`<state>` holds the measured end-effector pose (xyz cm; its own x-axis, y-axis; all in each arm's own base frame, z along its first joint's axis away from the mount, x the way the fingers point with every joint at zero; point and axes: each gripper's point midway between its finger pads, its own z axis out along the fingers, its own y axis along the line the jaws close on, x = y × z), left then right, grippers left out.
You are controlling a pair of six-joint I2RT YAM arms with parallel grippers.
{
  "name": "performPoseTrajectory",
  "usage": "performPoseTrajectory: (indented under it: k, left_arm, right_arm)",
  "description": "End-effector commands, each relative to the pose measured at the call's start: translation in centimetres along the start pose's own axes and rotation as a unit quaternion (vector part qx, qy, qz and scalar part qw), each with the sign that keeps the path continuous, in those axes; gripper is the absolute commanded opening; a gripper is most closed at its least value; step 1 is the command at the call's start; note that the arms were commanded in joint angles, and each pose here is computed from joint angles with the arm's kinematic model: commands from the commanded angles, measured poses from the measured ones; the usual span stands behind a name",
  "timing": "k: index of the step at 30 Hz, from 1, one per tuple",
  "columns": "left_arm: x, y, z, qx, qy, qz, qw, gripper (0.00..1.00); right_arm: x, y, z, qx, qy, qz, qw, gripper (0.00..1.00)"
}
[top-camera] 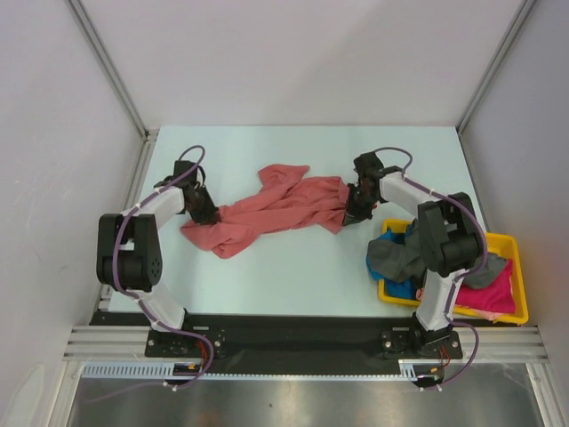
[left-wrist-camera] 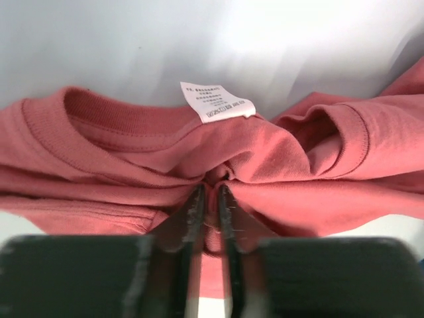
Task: Fold and stack the t-shirts
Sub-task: Flatten the tshirt out
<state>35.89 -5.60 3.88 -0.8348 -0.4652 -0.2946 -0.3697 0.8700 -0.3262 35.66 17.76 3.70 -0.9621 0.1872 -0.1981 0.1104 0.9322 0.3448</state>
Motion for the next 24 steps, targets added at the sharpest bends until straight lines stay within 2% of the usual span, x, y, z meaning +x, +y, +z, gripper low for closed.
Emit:
performPoseTrajectory:
  k: [1, 2, 3, 4, 6, 8, 11, 15, 18, 21, 24]
  left_arm:
    - [-3.1, -1.1, -3.5, 0.003, -0.066, 0.003, 0.998, 0.20]
    - [-3.3, -1.2, -4.5, 0.005, -0.078, 0.003, 0.997, 0.35]
    - [-3.3, -1.2, -4.9, 0.005, -0.081, 0.006, 0.997, 0.44]
    - [-2.9, -1.1, -5.2, 0.005, -0.081, 0.006, 0.997, 0.55]
    - [-2.7, -1.5, -6.5, 0.016, -0.091, 0.009, 0.996, 0.61]
    - [-1.6, -1.8, -6.8, 0.024, -0.086, 0.012, 0.996, 0.63]
    - [0.0, -2.5, -7.7, 0.041, -0.083, 0.016, 0.996, 0.62]
    - [2.0, -3.3, -8.8, 0.056, -0.080, 0.026, 0.995, 0.62]
    - [2.8, -3.4, -9.6, 0.061, -0.083, 0.031, 0.994, 0.62]
    - [3.0, -3.0, -10.4, 0.056, -0.090, 0.037, 0.994, 0.62]
    - [3.0, -2.9, -11.2, 0.058, -0.101, 0.037, 0.992, 0.62]
  right_arm:
    - [-1.8, -0.6, -2.9, -0.003, -0.047, -0.016, 0.999, 0.03]
    - [-2.0, -0.6, -2.9, -0.009, -0.046, -0.017, 0.999, 0.05]
    - [-2.0, -0.3, -2.7, -0.020, -0.041, -0.017, 0.999, 0.09]
    - [-2.1, -0.2, -2.5, -0.024, -0.041, -0.019, 0.999, 0.25]
    - [-2.2, 0.1, -2.1, -0.033, -0.041, -0.020, 0.998, 0.33]
    - [-2.6, 0.3, -1.6, -0.041, -0.046, -0.020, 0.998, 0.46]
    - [-2.7, 0.4, -0.7, -0.046, -0.041, -0.024, 0.998, 0.50]
    - [-2.8, 0.2, 0.8, -0.044, -0.027, -0.025, 0.998, 0.49]
    - [-2.8, 0.4, 1.1, -0.050, -0.028, -0.034, 0.998, 0.39]
    - [-2.8, 0.7, 0.5, -0.031, -0.034, -0.059, 0.997, 0.24]
    - [-1.4, 1.6, -2.0, 0.012, -0.034, -0.101, 0.994, 0.03]
